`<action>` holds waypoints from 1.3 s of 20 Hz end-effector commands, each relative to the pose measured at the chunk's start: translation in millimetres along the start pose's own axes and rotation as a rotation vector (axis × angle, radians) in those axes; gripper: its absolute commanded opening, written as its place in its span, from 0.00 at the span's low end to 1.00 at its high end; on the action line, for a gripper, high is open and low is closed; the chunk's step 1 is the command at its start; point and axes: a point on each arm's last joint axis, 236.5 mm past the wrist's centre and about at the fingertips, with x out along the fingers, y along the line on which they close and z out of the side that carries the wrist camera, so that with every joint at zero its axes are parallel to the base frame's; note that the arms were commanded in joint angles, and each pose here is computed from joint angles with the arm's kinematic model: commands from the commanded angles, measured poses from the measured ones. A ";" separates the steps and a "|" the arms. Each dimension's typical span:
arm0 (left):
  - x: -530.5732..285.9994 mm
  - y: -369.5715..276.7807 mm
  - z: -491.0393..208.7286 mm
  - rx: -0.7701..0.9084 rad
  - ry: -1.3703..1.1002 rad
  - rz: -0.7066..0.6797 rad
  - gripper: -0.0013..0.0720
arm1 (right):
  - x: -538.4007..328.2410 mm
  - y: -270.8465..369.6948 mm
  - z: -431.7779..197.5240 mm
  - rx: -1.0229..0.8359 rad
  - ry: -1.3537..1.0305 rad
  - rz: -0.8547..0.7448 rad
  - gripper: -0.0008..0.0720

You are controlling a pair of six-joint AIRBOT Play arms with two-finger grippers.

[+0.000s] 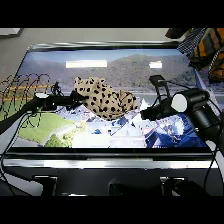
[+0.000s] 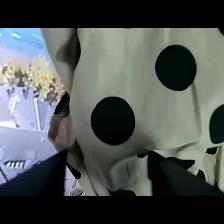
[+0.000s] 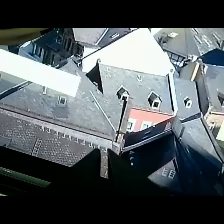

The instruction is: Fold the clothes and pants, and hang the long-sleeved shirts on hangers.

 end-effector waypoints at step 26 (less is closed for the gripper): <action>-0.1 -13.2 2.7 0.055 0.016 -0.016 0.04 | 196.2 -21.8 86.3 0.827 -0.123 0.420 0.42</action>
